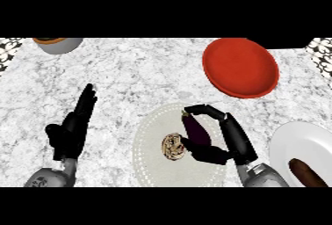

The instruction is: Pick the cupcake from the placemat and place it in the bowl

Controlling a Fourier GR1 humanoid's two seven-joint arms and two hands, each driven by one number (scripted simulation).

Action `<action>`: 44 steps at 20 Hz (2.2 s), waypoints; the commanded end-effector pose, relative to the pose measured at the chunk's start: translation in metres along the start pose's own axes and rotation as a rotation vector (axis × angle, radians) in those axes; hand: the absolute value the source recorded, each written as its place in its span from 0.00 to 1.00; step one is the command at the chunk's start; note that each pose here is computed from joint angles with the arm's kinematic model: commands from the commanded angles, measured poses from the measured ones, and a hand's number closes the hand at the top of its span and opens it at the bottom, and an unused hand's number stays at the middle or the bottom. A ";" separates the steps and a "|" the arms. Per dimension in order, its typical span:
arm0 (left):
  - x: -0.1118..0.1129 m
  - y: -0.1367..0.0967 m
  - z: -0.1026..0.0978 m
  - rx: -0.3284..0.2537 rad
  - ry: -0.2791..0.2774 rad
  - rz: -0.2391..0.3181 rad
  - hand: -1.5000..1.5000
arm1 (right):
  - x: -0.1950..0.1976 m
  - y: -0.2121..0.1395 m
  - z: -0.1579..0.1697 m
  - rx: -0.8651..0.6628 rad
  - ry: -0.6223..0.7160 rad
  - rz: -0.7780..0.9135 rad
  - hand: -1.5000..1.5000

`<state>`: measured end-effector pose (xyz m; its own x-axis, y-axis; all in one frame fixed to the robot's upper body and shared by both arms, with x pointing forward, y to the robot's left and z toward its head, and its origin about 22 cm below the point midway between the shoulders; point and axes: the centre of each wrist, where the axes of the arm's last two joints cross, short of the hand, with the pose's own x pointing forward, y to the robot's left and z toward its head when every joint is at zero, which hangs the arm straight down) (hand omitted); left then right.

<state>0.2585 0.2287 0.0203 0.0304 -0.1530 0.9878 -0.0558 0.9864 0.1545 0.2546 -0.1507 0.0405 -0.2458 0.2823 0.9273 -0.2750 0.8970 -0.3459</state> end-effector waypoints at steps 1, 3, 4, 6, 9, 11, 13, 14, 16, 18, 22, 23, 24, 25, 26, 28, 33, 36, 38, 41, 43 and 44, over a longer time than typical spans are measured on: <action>0.013 -0.012 -0.005 -0.050 -0.034 0.047 0.50 | 0.005 0.057 0.031 -0.171 -0.148 -0.129 0.00; 0.019 0.004 -0.016 -0.054 -0.035 0.059 0.50 | 0.022 0.064 0.050 -0.210 -0.227 -0.112 0.00; 0.003 -0.018 -0.010 -0.072 -0.049 0.057 0.50 | 0.014 0.065 0.057 -0.189 -0.262 -0.057 0.00; 0.005 0.004 -0.018 -0.059 -0.069 0.033 0.50 | 0.025 0.073 0.064 -0.238 -0.278 -0.026 0.00; 0.000 -0.002 -0.015 -0.063 -0.060 0.040 0.50 | 0.052 0.042 0.053 -0.262 -0.217 0.104 0.00; 0.009 0.003 -0.016 -0.056 -0.037 0.046 0.50 | 0.063 0.046 0.064 -0.290 -0.130 0.163 0.00; 0.017 -0.005 -0.011 -0.083 -0.046 0.047 0.50 | 0.079 0.036 0.056 -0.277 -0.079 0.200 0.00; 0.020 -0.013 -0.019 -0.074 -0.054 0.047 0.50 | 0.093 0.035 0.054 -0.252 -0.055 0.207 0.00; 0.016 -0.009 -0.016 -0.091 -0.057 0.064 0.50 | 0.087 0.042 0.056 -0.198 0.009 0.204 0.00; 0.009 0.002 -0.020 -0.072 -0.043 0.041 0.50 | 0.107 0.037 0.048 -0.155 0.087 0.197 0.00; 0.012 -0.013 -0.003 -0.092 -0.069 0.041 0.50 | 0.112 0.025 0.031 -0.070 0.223 0.288 0.00; 0.012 -0.016 -0.012 -0.103 -0.051 0.057 0.50 | 0.109 0.047 0.020 -0.041 0.262 0.267 0.00; 0.023 -0.015 -0.015 -0.099 -0.067 0.045 0.50 | 0.101 0.050 0.019 -0.011 0.284 0.286 0.00; 0.018 0.003 -0.016 -0.067 -0.044 0.044 0.50 | 0.104 0.031 0.031 -0.006 0.307 0.287 0.00; 0.019 -0.019 -0.029 -0.097 -0.029 0.058 0.50 | 0.094 0.049 0.029 0.021 0.315 0.283 0.00; 0.005 0.000 -0.016 -0.093 -0.052 0.039 0.50 | 0.097 0.041 0.013 0.034 0.365 0.319 0.00; 0.010 -0.026 -0.023 -0.088 -0.055 0.046 0.50 | 0.078 0.059 0.020 0.065 0.354 0.291 0.00; 0.005 -0.007 -0.009 -0.094 -0.044 0.030 0.50 | 0.061 0.044 0.027 0.089 0.369 0.258 0.00; 0.017 0.001 -0.014 -0.083 -0.048 0.045 0.50 | 0.059 0.037 0.034 0.081 0.344 0.250 0.00; 0.011 -0.001 -0.018 -0.088 -0.065 0.057 0.50 | 0.059 0.028 0.037 0.075 0.319 0.184 0.00; -0.002 -0.028 -0.016 -0.082 -0.056 0.049 0.50 | 0.082 0.041 0.042 0.054 0.286 0.153 0.00; 0.000 -0.017 -0.009 -0.073 -0.059 0.037 0.50 | 0.078 0.030 0.036 0.071 0.288 0.122 0.00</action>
<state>0.2738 0.2167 0.0246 -0.0280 -0.1105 0.9935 0.0224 0.9936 0.1112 0.1955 -0.1116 0.0916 -0.0008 0.5393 0.8421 -0.3150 0.7991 -0.5121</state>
